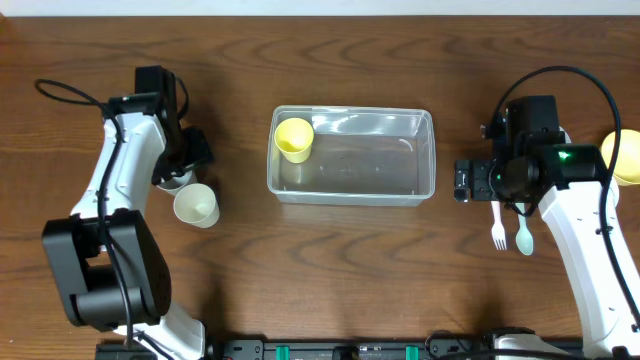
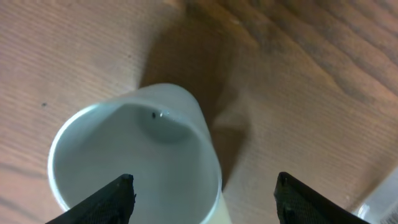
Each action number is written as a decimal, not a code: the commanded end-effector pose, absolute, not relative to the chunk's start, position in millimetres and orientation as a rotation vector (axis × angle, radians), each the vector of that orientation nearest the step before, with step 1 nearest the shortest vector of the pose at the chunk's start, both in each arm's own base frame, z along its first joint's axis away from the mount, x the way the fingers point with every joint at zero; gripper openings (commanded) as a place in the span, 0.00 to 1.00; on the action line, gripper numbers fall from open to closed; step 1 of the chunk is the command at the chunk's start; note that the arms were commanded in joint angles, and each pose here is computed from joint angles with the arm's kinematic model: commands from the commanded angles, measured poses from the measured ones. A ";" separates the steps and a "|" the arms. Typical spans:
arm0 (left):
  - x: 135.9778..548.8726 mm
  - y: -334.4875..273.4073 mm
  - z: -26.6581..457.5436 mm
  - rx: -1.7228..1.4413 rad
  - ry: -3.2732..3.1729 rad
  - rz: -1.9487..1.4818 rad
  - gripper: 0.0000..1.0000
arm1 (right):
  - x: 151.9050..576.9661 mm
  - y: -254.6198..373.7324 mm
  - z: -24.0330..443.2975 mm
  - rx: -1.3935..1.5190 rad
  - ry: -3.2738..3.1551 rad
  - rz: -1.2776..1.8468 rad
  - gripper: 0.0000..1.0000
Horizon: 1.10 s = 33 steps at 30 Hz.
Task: Pack container
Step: 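Return the left gripper and grasp the light grey cup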
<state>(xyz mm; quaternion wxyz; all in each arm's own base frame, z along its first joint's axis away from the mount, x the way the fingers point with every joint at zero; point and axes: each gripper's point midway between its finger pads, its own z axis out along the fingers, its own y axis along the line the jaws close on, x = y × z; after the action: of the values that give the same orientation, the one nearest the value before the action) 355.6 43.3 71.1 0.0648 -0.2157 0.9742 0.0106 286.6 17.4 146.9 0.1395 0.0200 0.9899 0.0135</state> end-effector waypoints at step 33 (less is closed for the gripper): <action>392.9 47.0 80.3 -0.567 2.898 0.035 0.06 | 289.1 14.3 150.8 0.064 2.855 0.025 0.98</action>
<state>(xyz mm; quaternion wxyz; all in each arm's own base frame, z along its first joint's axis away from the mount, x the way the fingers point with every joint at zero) 379.9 45.7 51.6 0.0587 -0.1989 0.9782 0.0121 285.0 17.0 146.4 0.1362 0.0202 0.9904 0.0124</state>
